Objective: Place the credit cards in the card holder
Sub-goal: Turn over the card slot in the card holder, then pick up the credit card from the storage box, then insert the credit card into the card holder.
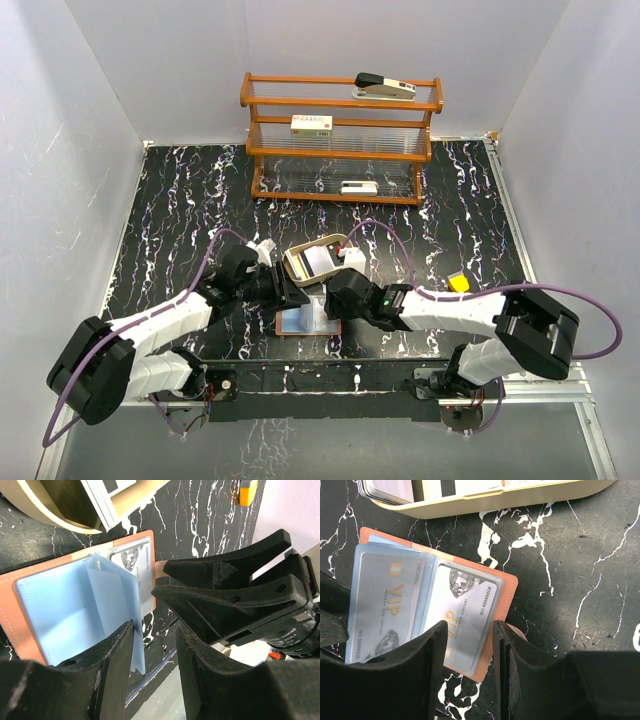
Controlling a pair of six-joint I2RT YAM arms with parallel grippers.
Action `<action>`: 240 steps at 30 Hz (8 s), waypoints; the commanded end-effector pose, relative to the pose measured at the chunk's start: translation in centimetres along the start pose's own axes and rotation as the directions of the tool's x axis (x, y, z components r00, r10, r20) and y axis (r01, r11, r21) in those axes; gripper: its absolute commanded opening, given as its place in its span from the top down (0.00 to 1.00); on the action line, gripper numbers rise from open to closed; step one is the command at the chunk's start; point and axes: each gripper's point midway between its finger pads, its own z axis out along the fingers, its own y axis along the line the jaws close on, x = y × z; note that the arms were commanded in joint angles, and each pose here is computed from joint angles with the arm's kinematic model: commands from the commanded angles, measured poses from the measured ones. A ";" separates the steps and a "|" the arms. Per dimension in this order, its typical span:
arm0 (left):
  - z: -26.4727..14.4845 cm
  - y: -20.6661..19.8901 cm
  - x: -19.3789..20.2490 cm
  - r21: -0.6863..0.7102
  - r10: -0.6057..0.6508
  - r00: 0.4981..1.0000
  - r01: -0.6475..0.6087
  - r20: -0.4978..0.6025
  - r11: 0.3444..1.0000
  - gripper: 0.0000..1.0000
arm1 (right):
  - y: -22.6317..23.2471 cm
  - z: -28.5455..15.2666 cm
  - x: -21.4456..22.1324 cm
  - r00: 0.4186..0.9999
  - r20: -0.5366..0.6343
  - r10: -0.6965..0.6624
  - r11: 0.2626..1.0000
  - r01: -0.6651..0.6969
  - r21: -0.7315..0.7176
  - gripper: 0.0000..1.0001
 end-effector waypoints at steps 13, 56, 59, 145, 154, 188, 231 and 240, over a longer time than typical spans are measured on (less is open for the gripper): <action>2.0 0.0 1.4 0.017 0.012 0.998 -0.011 -0.061 1.000 0.62 | 0.1 -3.0 -3.4 0.985 0.154 0.075 0.997 -0.070 -0.037 0.60; -3.6 5.3 -1.2 -0.364 0.107 0.984 -0.049 0.143 0.930 0.54 | 5.2 -2.1 -7.8 0.978 0.184 -0.095 0.987 0.117 -0.110 0.43; -3.4 5.6 -1.0 -0.332 0.067 0.988 -0.019 0.136 0.943 0.54 | 6.6 -1.9 -9.1 0.975 0.197 -0.103 0.981 0.132 -0.140 0.42; -3.5 8.7 -3.2 -0.305 -0.082 0.989 0.115 0.120 0.945 0.56 | 7.3 0.6 -14.6 0.988 0.139 -0.065 0.983 0.087 -0.160 1.00; -3.7 7.9 -1.3 -0.229 -0.115 0.990 0.129 0.077 0.965 0.56 | 6.2 -2.3 -10.5 0.999 0.042 0.010 0.973 0.000 -0.230 1.00; -2.3 10.5 3.5 -0.219 -0.299 0.954 0.286 -0.026 0.933 0.78 | 5.2 -0.5 -0.8 0.955 -0.172 0.240 0.877 -0.289 -0.383 0.99; -2.1 10.0 4.5 -0.182 -0.336 0.941 0.324 -0.037 0.928 0.82 | 4.3 1.5 0.2 0.932 -0.161 0.325 0.859 -0.362 -0.363 0.97; -2.0 9.8 4.5 -0.181 -0.334 0.942 0.322 -0.037 0.929 0.82 | 3.5 1.4 0.8 0.931 -0.155 0.330 0.873 -0.364 -0.326 0.91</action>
